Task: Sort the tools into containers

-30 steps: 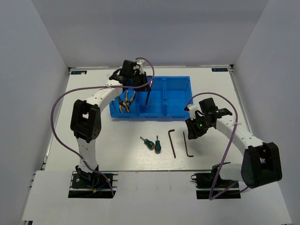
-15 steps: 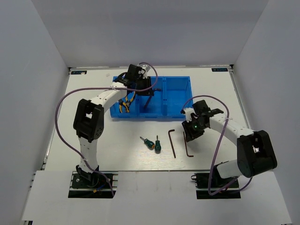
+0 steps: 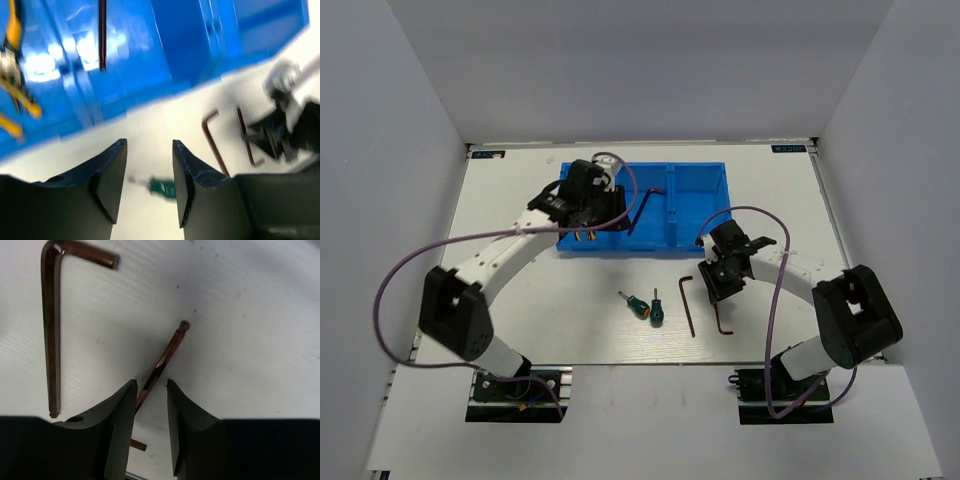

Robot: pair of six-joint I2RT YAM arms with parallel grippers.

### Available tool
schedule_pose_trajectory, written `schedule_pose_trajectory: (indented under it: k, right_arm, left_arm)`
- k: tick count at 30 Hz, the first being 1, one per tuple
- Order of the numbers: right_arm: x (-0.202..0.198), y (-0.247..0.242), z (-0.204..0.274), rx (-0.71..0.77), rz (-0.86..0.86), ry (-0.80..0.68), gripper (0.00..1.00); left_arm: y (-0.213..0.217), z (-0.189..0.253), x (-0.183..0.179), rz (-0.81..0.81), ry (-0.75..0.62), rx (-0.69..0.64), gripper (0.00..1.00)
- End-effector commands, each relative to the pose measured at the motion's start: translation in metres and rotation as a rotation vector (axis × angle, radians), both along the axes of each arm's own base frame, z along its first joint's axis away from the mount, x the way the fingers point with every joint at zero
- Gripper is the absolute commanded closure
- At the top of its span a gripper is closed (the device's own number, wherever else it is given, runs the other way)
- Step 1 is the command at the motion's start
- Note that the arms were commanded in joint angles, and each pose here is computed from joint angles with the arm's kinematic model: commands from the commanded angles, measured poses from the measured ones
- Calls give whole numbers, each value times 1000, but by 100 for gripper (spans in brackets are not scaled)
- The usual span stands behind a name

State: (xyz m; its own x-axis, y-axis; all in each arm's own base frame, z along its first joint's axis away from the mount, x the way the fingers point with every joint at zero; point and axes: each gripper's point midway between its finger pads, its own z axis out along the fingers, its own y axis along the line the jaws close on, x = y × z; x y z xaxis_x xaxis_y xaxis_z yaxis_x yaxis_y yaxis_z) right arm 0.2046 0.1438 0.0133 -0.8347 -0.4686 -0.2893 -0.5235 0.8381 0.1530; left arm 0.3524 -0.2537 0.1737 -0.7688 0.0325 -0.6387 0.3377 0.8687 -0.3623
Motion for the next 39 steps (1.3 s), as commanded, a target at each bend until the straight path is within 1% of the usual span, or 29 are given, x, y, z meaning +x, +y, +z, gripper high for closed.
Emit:
schedule_pose_trajectory:
  k: [1,4,5,7,8,11,14,15,16,17,18,19,20,21,22,23,24,25,27,29,31,32,33,34,35,36,37,38,39]
  right_arm:
    - [4,-14,-24,-122,-82,-4,63]
    - [6,-11,-33,-137,-90,18,75]
    - [2,-15,-34,-163,-105,45,85]
    - [7,-13,-34,-168,-122,54,96]
    - [5,-12,-35,-166,-118,59,100]
    - [5,-12,-31,-161,-109,60,100]
    - [2,-2,-18,-97,-48,63,100]
    - [-1,6,-5,-41,-24,67,100]
    - [2,11,8,-5,-3,34,100]
    - [8,16,24,28,65,-25,100]
    - [4,22,34,78,98,-21,100]
    - [8,31,48,126,150,-49,100]
    - [16,40,72,177,206,-126,100]
    - [8,51,82,246,243,-100,100]
    - [9,55,92,272,266,-109,100]
    - [15,68,114,326,301,-125,100]
    - [16,73,121,343,311,-122,100]
    - [22,87,143,407,339,-132,100]
    - [27,99,151,444,344,-116,100]
    - [45,122,174,508,347,-126,100]
    - [71,146,191,531,356,-157,100]
    - [71,148,191,532,328,-146,100]
    - [98,163,198,532,294,-177,100]
    - [108,168,198,531,263,-179,100]
    - [120,174,201,538,225,-197,100]
    - [144,188,203,554,212,-229,100]
    - [152,194,202,570,167,-212,100]
    - [167,207,207,602,166,-242,100]
    - [172,216,222,646,171,-246,100]
  left_arm:
    - [17,6,-38,39,14,2,48]
    - [24,-3,-58,60,44,11,45]
    - [21,-10,-65,59,70,12,45]
    - [16,-5,-67,55,52,-1,45]
    - [11,-4,-71,49,59,-8,45]
    - [-1,-6,-72,37,59,7,45]
    - [-12,-7,-71,35,58,-5,45]
    - [-12,-7,-71,35,58,-5,45]
    - [-18,-5,-73,30,52,-21,45]
    - [-24,-3,-75,15,46,-27,45]
    - [-22,-8,-78,23,61,-23,45]
    - [-28,-10,-80,17,66,-30,45]
    - [-32,-12,-83,3,64,-32,45]
    - [-31,-16,-85,12,77,-32,45]
    - [-36,-14,-86,-1,67,-41,45]
    - [-40,-16,-90,-7,71,-46,45]
    - [-39,-16,-89,0,67,-42,45]
    - [-43,-15,-90,1,61,-49,45]
    - [-42,-11,-93,2,46,-51,45]
    - [-43,-5,-95,6,30,-66,45]
    - [-38,-3,-99,29,18,-71,45]
    - [-36,-2,-101,29,15,-75,45]
    - [-37,2,-103,35,3,-85,45]
    - [-33,0,-105,42,-1,-80,45]
    - [-33,11,-108,49,-21,-104,45]
    - [-31,10,-110,57,-15,-111,45]
    - [-29,7,-115,56,-13,-97,45]
    - [-26,9,-115,74,-12,-100,45]
    - [-26,13,-116,81,-13,-114,45]
